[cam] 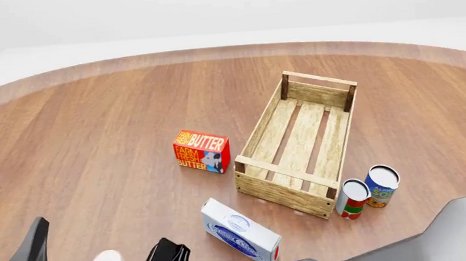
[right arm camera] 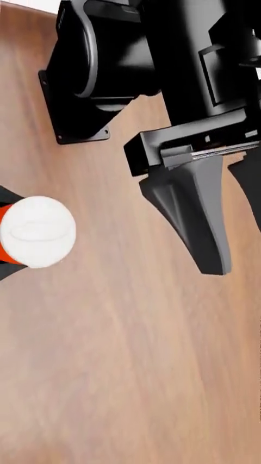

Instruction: Pick up the ketchup, and put it in the wooden tray.

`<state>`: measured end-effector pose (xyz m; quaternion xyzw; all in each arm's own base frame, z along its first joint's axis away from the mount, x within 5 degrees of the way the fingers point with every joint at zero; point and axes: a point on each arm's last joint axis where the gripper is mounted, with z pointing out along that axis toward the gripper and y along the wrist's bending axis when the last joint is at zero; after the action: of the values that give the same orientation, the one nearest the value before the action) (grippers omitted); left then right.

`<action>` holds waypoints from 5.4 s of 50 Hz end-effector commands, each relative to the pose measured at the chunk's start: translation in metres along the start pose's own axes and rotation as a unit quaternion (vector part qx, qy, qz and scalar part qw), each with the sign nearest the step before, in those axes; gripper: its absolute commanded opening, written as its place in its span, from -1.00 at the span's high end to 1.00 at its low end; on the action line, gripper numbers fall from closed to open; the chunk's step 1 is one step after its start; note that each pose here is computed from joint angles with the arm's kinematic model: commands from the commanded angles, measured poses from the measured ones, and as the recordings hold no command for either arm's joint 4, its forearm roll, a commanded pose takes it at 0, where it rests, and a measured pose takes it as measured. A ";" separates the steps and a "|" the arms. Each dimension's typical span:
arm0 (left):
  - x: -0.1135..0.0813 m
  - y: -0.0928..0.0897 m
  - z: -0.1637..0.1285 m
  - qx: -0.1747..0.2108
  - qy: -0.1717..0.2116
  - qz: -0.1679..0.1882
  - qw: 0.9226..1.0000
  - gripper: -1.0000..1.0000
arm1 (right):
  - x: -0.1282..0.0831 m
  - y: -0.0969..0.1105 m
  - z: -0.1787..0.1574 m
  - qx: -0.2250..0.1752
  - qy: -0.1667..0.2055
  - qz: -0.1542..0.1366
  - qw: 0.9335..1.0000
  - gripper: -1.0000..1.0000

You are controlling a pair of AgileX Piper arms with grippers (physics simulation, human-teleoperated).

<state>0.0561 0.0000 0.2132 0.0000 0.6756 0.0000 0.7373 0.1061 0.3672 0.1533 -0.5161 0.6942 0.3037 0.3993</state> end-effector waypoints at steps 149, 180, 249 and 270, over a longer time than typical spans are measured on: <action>0.000 0.000 0.000 0.000 0.000 0.000 1.000 -1.00 | 0.093 -0.345 -0.135 0.415 0.036 0.173 0.892 1.00; 0.000 0.000 0.000 0.000 0.000 0.000 1.000 -1.00 | 0.115 -0.353 -0.124 0.416 0.048 0.187 0.889 1.00; 0.000 0.000 0.000 0.000 0.000 0.000 1.000 -1.00 | 0.054 -0.325 -0.182 0.436 0.010 0.142 0.889 -1.00; 0.000 0.000 0.000 0.000 0.000 0.000 1.000 -1.00 | 0.039 -0.290 -0.201 0.431 -0.015 0.132 0.893 -1.00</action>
<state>0.0561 0.0000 0.2132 0.0000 0.6756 0.0000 0.7373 0.3466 0.1001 0.2079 -0.1917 0.8184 0.0277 0.5411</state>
